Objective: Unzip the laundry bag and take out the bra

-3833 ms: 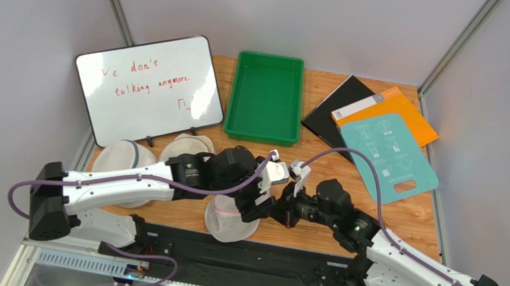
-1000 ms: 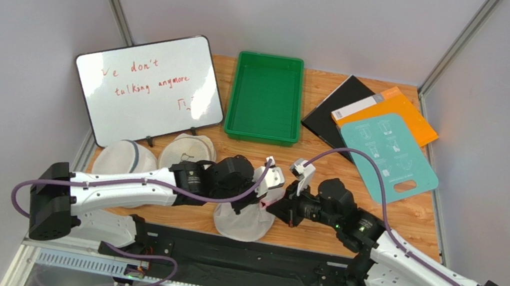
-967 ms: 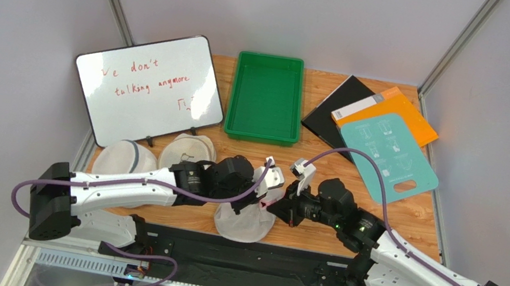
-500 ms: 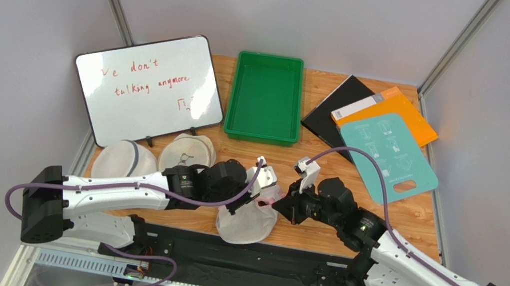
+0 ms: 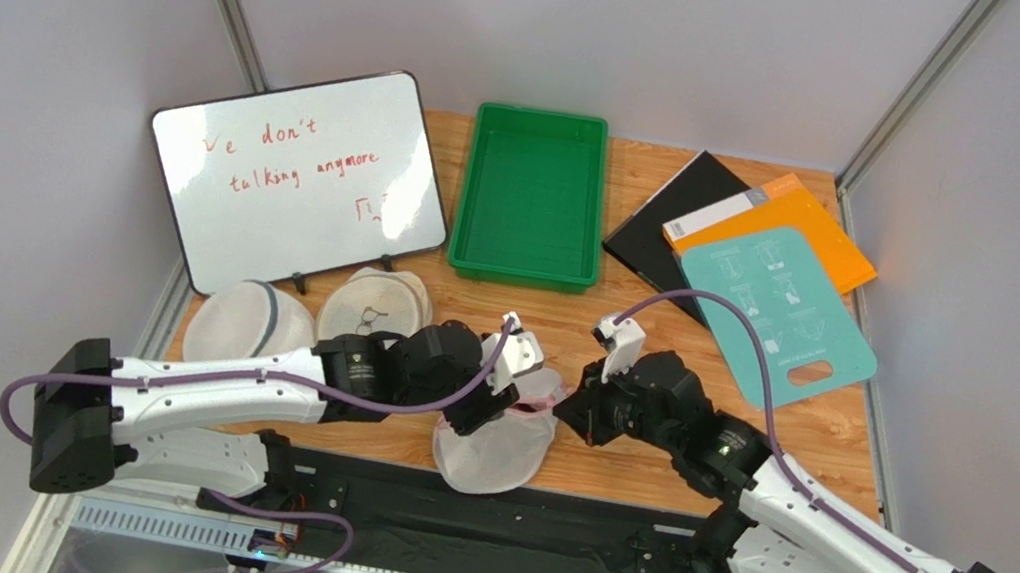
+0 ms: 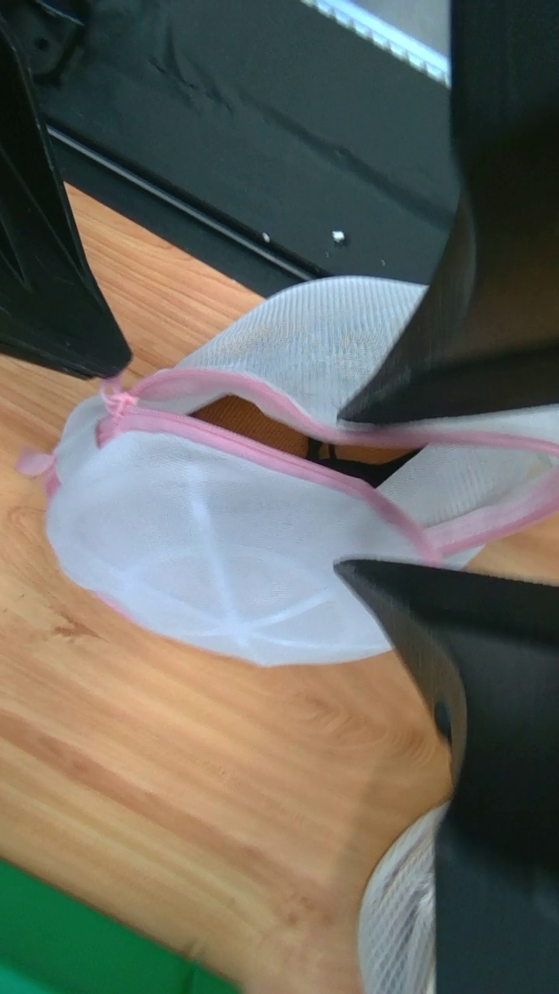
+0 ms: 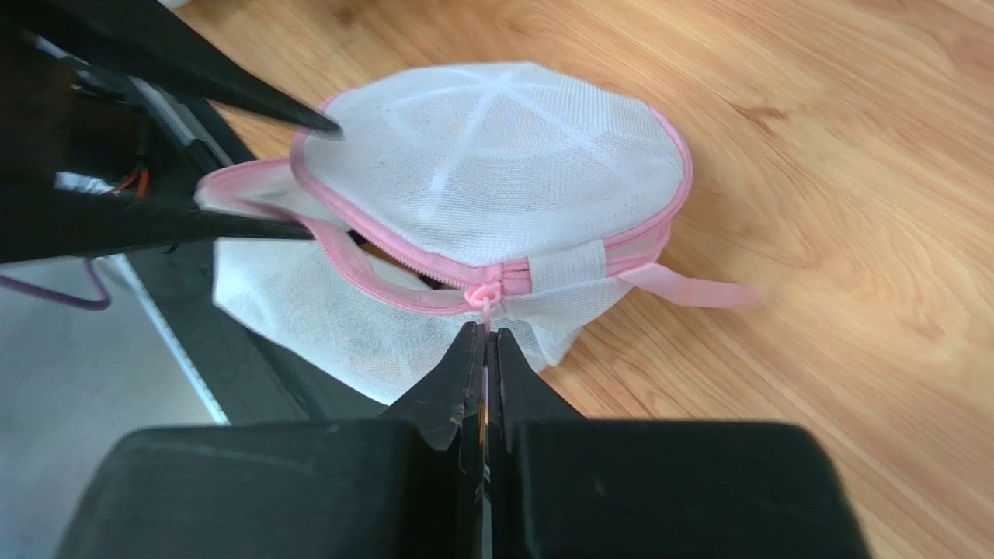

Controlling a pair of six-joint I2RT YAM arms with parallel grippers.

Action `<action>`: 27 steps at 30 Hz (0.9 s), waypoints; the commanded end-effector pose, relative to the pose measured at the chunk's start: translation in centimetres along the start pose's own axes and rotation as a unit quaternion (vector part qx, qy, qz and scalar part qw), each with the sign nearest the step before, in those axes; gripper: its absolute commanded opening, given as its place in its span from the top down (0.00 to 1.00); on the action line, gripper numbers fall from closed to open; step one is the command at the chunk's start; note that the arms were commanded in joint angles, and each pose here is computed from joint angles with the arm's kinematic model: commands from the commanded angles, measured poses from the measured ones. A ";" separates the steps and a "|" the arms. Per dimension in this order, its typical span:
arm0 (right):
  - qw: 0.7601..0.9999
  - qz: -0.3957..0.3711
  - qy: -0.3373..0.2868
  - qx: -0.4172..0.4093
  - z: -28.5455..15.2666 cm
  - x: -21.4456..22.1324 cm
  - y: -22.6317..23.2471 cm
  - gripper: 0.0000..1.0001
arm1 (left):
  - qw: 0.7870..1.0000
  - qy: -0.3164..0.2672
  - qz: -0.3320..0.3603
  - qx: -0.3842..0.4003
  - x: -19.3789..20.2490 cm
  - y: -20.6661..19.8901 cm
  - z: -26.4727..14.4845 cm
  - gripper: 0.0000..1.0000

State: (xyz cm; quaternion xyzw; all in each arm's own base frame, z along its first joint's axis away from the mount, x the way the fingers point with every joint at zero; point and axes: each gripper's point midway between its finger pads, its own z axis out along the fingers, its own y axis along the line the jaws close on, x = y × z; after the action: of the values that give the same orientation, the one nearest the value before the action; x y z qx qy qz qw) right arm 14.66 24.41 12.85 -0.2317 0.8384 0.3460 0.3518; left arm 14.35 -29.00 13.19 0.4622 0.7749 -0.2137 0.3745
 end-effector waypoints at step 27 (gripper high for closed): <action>0.995 0.022 -0.036 0.093 -5.0 -4.5 -0.8 0.13 | 0.926 -0.031 -0.371 -0.060 3.8 1.5 -1.5 0.11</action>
State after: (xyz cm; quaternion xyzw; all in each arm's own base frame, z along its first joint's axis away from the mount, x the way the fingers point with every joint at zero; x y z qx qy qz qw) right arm 14.91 19.48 15.80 -0.1517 0.8783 0.2682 0.3657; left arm 14.21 -22.99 9.79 0.1407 0.9061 -0.2380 0.3203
